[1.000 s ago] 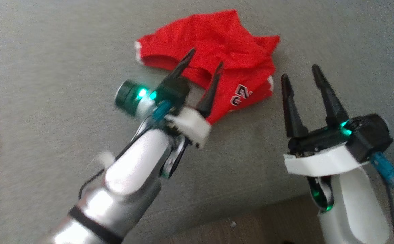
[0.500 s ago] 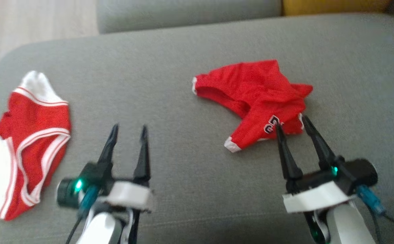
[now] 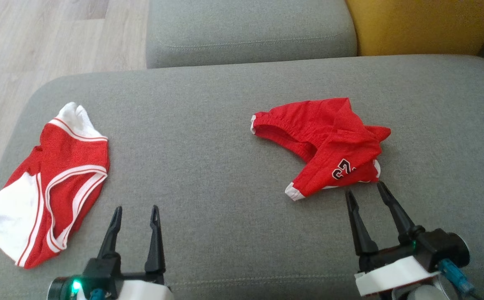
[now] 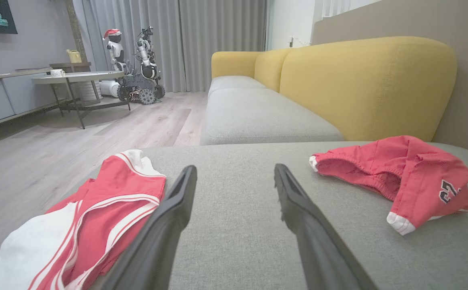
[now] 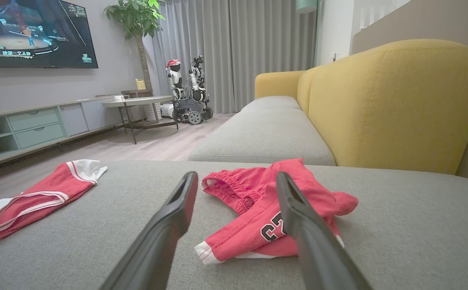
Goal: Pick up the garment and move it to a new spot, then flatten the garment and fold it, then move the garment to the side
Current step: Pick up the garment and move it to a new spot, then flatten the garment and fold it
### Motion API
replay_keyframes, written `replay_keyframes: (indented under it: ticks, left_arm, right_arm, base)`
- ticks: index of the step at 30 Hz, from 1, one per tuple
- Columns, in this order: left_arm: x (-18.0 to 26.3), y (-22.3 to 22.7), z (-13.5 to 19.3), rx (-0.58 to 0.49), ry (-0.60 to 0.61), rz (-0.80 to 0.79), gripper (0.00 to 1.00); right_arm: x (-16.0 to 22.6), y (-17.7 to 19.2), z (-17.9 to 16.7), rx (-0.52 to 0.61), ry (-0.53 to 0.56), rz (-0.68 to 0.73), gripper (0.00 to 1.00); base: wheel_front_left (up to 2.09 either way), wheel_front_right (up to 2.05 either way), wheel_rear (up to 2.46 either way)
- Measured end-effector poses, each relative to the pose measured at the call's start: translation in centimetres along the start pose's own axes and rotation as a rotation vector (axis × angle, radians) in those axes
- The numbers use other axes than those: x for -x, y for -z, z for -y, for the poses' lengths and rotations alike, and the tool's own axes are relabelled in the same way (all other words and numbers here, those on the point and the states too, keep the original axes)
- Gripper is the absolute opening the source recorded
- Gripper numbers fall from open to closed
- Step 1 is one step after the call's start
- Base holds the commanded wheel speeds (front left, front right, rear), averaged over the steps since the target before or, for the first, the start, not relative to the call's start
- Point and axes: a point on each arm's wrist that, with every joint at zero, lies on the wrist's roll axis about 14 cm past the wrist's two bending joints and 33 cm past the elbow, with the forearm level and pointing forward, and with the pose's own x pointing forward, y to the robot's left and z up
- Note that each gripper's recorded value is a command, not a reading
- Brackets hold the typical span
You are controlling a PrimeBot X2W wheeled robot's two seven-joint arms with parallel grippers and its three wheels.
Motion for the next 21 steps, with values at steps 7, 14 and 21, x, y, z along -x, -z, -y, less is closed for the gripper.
replay_keyframes:
  ticks: [7,14,21]
  left_arm:
    - [0.03,0.41,-0.51,-0.020,0.001,-0.010,1.00]
    - [-0.16,0.20,-0.45,-0.025,0.003,-0.002,1.00]
    - [-0.22,0.20,-0.31,-0.029,0.004,-0.001,1.00]
  right_arm:
    - [0.44,0.50,0.15,-0.007,0.012,-0.015,1.00]
    - [0.54,0.50,0.42,-0.009,0.022,-0.015,1.00]
    - [0.54,0.55,0.42,-0.010,0.023,-0.016,1.00]
  base:
    - [0.00,0.00,0.00]
    - [0.00,0.00,0.00]
    - [0.00,0.00,0.00]
